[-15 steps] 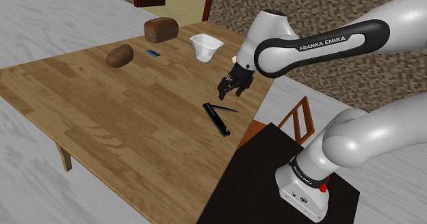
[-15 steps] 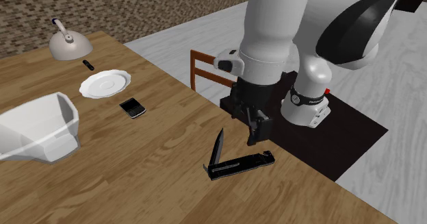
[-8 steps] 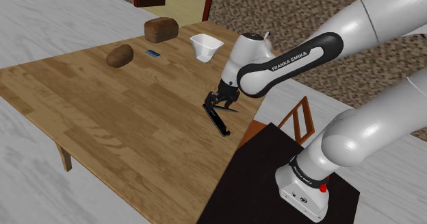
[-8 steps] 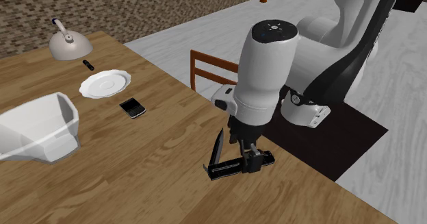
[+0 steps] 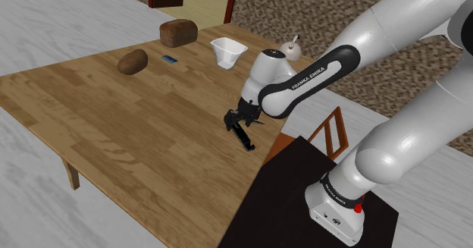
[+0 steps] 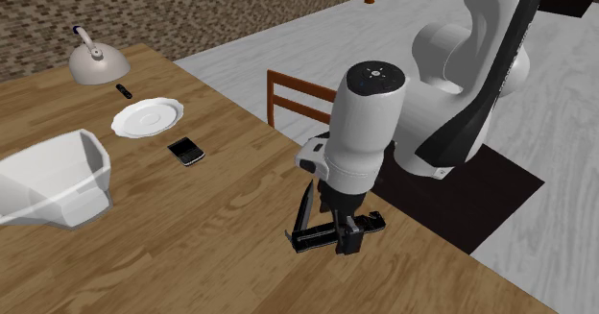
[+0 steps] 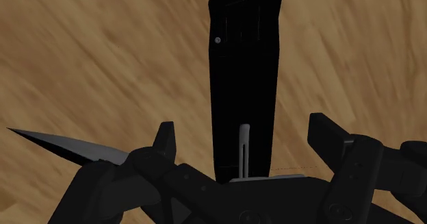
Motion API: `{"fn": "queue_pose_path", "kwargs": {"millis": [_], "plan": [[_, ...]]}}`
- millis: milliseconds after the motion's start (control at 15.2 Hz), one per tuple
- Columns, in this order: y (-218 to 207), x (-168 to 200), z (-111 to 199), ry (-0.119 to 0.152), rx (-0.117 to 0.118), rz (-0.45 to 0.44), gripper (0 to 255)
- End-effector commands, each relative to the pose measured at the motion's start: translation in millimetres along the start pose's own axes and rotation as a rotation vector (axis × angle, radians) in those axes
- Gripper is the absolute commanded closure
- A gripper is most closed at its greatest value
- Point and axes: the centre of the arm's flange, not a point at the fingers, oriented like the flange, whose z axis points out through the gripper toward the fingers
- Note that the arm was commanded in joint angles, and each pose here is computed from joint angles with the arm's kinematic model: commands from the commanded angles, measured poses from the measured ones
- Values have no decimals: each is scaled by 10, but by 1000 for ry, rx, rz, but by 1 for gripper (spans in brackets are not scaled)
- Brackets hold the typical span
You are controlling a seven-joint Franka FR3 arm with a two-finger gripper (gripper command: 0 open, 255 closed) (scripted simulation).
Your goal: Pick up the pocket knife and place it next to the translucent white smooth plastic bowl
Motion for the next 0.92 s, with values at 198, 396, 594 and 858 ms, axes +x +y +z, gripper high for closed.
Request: {"fn": "queue_pose_path", "kwargs": {"millis": [198,396,594,858], "plan": [[-6,-2,13,0,0,0,0],[-6,-2,12,0,0,0,255],[-6,-2,12,0,0,0,255],[-6,-2,12,0,0,0,255]]}}
